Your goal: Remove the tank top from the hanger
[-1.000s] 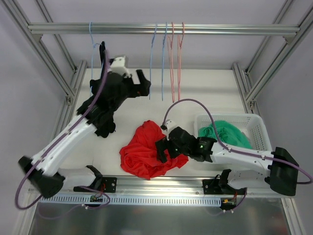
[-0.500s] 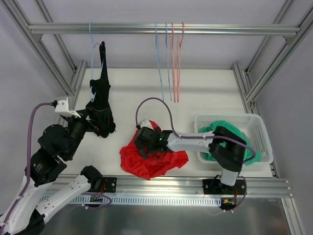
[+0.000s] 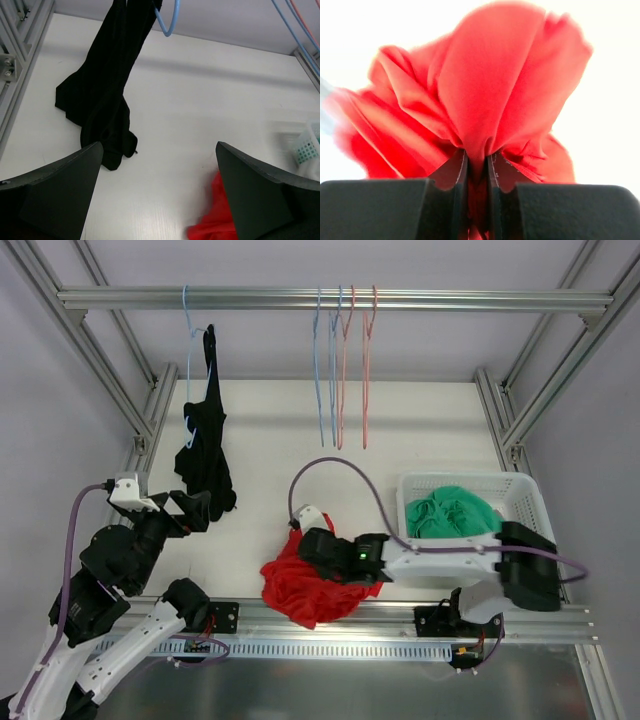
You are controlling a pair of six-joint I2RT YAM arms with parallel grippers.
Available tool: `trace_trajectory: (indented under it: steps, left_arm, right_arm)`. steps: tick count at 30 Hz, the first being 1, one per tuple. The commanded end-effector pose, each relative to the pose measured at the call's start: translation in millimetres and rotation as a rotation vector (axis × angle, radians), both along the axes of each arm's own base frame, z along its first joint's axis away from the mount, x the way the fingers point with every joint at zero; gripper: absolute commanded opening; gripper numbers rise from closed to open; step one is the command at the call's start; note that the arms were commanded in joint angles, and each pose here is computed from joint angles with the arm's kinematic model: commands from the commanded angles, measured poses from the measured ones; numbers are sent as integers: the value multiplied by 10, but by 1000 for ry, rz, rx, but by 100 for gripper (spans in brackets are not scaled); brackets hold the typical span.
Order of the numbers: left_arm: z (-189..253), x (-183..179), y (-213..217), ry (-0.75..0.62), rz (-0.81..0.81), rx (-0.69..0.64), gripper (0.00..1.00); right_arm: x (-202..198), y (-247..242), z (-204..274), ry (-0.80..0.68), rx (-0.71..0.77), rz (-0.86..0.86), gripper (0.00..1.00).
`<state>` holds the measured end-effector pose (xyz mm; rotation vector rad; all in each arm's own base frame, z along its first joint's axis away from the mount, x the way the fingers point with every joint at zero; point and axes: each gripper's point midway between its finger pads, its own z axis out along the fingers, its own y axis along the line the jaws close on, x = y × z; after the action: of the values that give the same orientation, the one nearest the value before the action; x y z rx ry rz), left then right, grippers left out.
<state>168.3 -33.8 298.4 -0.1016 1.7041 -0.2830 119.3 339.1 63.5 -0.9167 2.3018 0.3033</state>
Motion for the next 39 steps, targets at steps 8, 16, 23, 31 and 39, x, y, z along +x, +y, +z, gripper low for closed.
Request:
trace_trajectory:
  steps: [8,16,23,31,39]
  left_arm:
    - [-16,-24,130,-24,57,-15,99]
    - [-1,-37,134,-31,54,-23,99]
    - [28,-69,172,-49,62,-42,99]
    - [26,-67,168,-47,61,-39,99]
    - [25,-53,131,-37,49,-37,98]
  right_arm:
    - [312,-1433,1863,-282,286,-310,0]
    - [510,-2740,2962,-548,272,-559,0]
    - [603,-3275,2987,-609,79,-775,0]
    - [993,-3624,1979,-332,10,-1114,0]
    - [1206,-3472,234,106,161,-1259,0]
